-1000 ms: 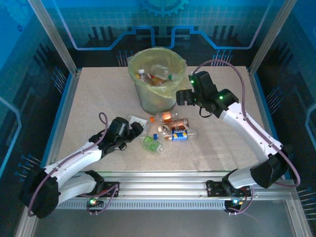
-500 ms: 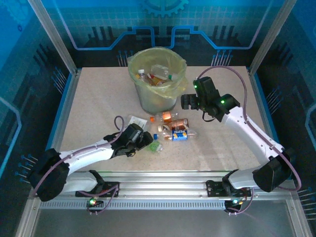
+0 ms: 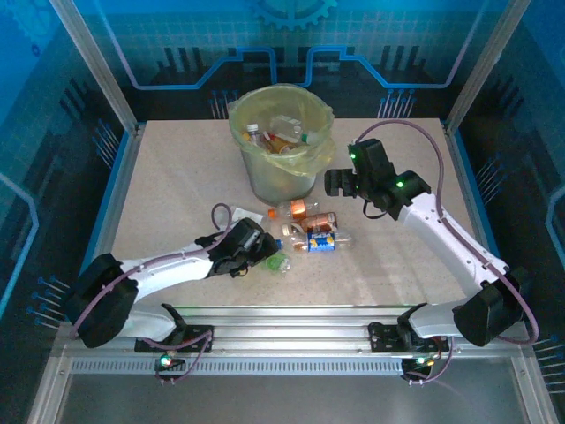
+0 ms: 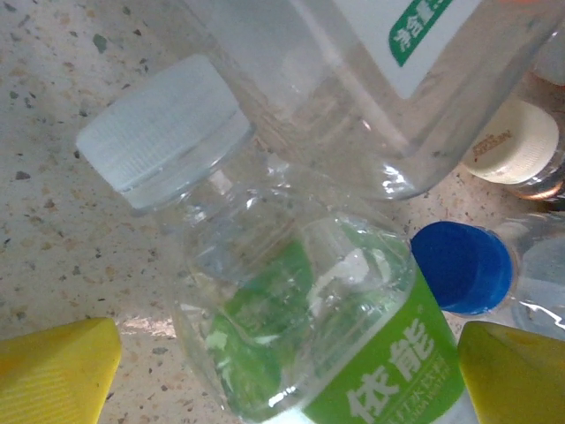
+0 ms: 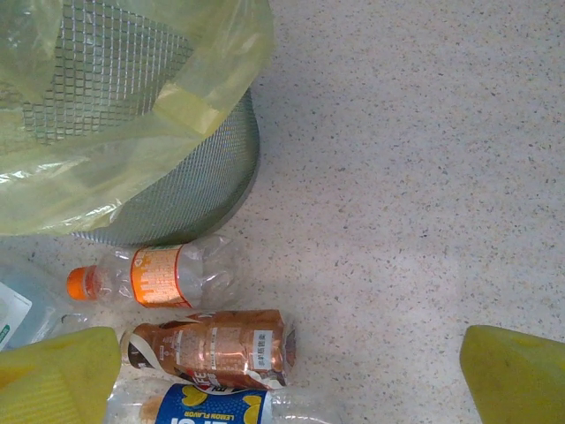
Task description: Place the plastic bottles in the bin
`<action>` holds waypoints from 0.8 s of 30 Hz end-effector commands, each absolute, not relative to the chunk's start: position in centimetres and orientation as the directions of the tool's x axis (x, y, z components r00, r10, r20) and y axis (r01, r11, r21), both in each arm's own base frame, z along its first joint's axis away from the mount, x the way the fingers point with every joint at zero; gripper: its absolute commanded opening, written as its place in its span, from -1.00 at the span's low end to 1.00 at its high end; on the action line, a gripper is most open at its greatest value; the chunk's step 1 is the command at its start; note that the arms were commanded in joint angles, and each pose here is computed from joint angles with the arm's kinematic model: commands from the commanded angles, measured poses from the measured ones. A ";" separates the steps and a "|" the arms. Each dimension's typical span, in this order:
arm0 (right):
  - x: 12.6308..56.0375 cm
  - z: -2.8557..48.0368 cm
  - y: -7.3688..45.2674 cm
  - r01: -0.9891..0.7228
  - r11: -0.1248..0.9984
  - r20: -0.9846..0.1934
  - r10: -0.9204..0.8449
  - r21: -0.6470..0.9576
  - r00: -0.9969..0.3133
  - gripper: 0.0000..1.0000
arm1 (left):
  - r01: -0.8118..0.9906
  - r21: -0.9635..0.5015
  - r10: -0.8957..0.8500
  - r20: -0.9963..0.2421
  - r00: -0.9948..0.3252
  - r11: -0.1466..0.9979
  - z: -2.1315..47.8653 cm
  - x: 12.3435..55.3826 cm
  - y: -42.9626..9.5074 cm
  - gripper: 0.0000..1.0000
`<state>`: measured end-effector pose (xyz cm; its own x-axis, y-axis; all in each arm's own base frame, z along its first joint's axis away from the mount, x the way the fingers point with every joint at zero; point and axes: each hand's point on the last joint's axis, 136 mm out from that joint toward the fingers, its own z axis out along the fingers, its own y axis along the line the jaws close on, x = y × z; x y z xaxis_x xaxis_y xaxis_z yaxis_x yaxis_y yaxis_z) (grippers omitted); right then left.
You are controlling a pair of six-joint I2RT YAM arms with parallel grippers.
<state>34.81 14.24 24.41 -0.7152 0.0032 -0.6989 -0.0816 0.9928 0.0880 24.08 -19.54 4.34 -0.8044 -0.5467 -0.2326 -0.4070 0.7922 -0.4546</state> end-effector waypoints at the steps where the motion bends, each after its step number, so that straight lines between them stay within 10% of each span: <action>1: 35.2 24.4 14.2 -0.076 0.990 -0.702 0.026 0.115 -0.711 1.00 | -0.430 -0.426 -0.559 -0.246 -0.792 0.796 4.2 24.4 -19.4 0.98; 12: 35.5 23.6 14.5 -0.077 0.989 -0.683 0.028 0.123 -0.730 0.99 | -0.495 -0.347 -0.585 -0.237 -0.776 0.797 3.0 22.7 -17.1 0.93; 24: 35.4 23.8 14.2 -0.066 0.991 -0.684 0.034 0.120 -0.728 0.99 | -0.524 -0.311 -0.600 -0.252 -0.759 0.793 2.1 22.6 -16.2 0.43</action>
